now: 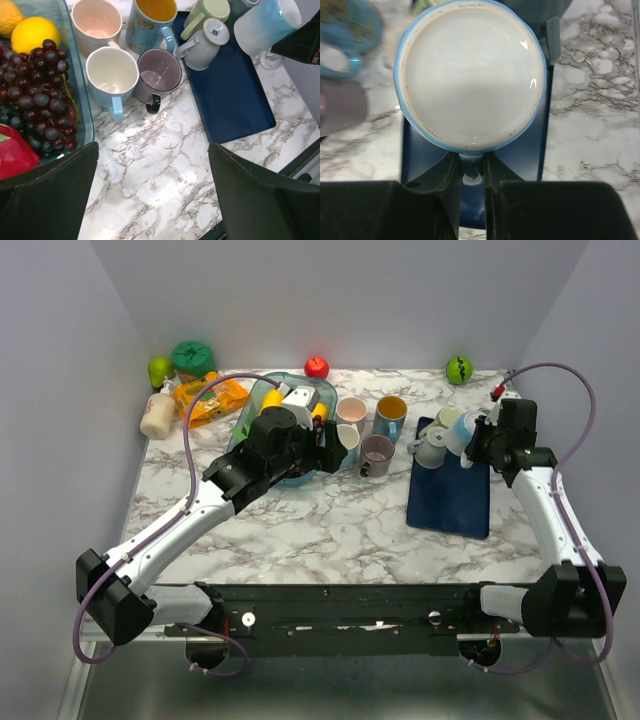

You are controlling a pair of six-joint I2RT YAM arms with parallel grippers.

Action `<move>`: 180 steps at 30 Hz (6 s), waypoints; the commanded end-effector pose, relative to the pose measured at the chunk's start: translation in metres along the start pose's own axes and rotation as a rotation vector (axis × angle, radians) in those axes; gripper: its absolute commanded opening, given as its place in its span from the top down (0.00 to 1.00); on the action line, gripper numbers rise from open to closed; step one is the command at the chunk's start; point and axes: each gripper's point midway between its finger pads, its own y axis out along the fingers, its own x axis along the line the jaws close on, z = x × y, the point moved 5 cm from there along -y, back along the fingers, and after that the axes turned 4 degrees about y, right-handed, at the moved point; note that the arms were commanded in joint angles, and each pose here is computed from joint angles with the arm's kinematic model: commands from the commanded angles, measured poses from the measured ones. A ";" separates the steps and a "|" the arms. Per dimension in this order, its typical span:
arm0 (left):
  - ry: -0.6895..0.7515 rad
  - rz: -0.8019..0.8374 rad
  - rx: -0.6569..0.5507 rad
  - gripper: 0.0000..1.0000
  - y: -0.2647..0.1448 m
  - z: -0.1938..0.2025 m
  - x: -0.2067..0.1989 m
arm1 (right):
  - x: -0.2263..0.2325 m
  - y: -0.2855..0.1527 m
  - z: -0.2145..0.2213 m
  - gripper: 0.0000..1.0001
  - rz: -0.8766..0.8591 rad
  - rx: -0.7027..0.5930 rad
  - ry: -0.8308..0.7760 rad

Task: Turn the mug right side up

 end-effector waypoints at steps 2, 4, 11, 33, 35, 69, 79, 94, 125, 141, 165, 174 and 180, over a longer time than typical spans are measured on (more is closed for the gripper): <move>0.006 0.196 -0.102 0.01 -0.015 -0.022 -0.026 | 0.041 -0.064 -0.022 0.99 -0.245 -0.145 0.074; 0.008 0.267 -0.138 0.01 -0.019 -0.029 -0.036 | 0.057 -0.097 -0.032 0.99 -0.351 -0.212 0.069; -0.038 0.524 -0.171 0.01 -0.033 -0.053 -0.074 | 0.096 -0.195 -0.057 0.99 -0.680 -0.406 0.118; -0.246 1.016 -0.307 0.28 -0.044 -0.129 -0.189 | 0.130 -0.333 -0.080 0.99 -1.237 -0.774 0.168; -0.246 1.029 -0.296 0.34 -0.039 -0.129 -0.195 | 0.130 -0.335 -0.080 0.99 -1.244 -0.777 0.167; -0.242 0.873 -0.439 1.00 -0.029 -0.149 -0.197 | 0.114 -0.302 -0.073 0.40 -0.984 -0.694 0.178; -0.013 0.410 -0.370 1.00 -0.020 -0.122 -0.136 | 0.088 -0.268 -0.061 0.15 -0.701 -0.623 0.272; 0.146 -0.154 -0.065 1.00 -0.034 -0.006 -0.021 | 0.075 -0.213 -0.050 0.15 -0.493 -0.497 0.326; 0.193 -0.051 0.043 1.00 0.050 0.122 -0.004 | 0.068 -0.109 -0.007 0.00 -0.258 -0.174 0.305; 0.160 -0.164 0.114 1.00 0.074 0.169 0.026 | 0.053 -0.059 0.031 0.00 -0.066 -0.018 0.359; 0.164 -0.151 -0.022 0.23 0.018 0.105 0.020 | 0.078 0.048 0.020 0.00 0.291 0.067 0.824; 0.179 -0.088 -0.066 0.17 -0.007 0.063 0.006 | 0.083 0.086 0.014 0.00 0.549 0.072 0.998; 0.148 -0.031 -0.084 0.16 -0.011 0.048 0.006 | 0.083 0.102 0.012 0.02 0.700 0.072 1.019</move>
